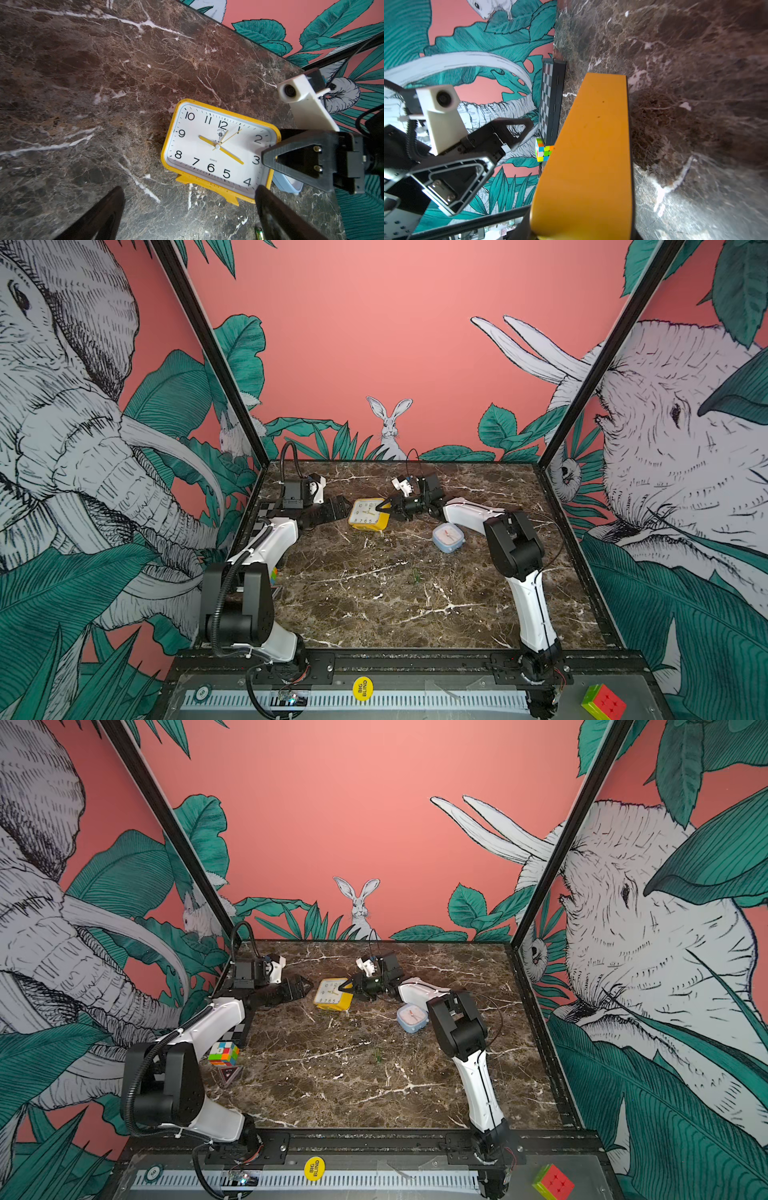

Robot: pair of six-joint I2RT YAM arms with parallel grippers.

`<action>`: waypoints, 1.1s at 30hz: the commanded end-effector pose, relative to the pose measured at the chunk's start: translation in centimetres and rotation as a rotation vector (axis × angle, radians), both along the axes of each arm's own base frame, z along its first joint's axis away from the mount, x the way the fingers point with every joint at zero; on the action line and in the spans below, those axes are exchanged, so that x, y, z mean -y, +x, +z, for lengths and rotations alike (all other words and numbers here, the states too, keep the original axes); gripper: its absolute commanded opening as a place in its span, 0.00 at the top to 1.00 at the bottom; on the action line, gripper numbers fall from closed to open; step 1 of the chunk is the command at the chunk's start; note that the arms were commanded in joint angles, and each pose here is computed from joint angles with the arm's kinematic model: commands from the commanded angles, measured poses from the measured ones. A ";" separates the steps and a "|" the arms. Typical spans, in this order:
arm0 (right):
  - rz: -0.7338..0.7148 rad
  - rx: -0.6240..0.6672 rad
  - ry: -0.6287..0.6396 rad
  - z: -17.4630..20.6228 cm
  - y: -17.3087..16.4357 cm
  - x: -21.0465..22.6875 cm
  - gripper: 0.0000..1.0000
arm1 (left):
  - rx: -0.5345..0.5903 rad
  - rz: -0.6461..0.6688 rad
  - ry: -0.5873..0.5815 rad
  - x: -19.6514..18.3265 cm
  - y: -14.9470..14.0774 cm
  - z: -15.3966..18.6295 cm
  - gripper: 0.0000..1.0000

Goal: Insert the battery into the alarm
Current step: Adjust the alarm at the center of the board.

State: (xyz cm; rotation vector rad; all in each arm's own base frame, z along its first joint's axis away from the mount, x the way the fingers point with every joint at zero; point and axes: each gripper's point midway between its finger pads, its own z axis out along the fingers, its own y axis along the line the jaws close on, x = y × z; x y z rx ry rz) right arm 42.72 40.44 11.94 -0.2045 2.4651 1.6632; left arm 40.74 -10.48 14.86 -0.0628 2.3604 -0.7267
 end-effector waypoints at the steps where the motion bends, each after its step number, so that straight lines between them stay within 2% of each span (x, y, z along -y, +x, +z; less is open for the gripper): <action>1: -0.032 -0.078 -0.028 -1.7 1.1 0.4 0.54 | 0.000 0.008 -0.038 0.3 0.1 -0.4 0.01; 6: -0.074 -0.146 -0.047 -3.8 2.3 0.6 0.50 | -0.014 0.028 -0.063 0.3 -0.1 -1.0 0.01; 13: -0.107 -0.156 -0.090 -4.9 3.7 1.1 0.39 | -0.026 0.037 -0.068 0.2 -0.6 -1.5 0.01; 16: -0.133 -0.164 -0.152 -5.9 4.0 1.9 0.37 | -0.029 0.036 -0.072 0.3 -0.6 -1.5 0.01; 19: -0.184 -0.128 -0.297 -6.5 4.3 4.1 0.32 | -0.023 0.033 -0.069 0.3 -0.5 -1.3 0.01; 22: -0.243 -0.087 -0.386 -6.2 5.0 6.1 0.26 | -0.014 0.031 -0.062 0.3 -0.5 -1.1 0.01; 25: -0.288 -0.063 -0.417 -5.7 5.7 7.6 0.24 | -0.011 0.020 -0.059 0.4 -0.3 -0.9 0.01; 33: -0.380 0.082 -0.503 -0.2 5.7 12.4 0.22 | 0.028 -0.034 -0.051 1.8 0.6 0.6 0.01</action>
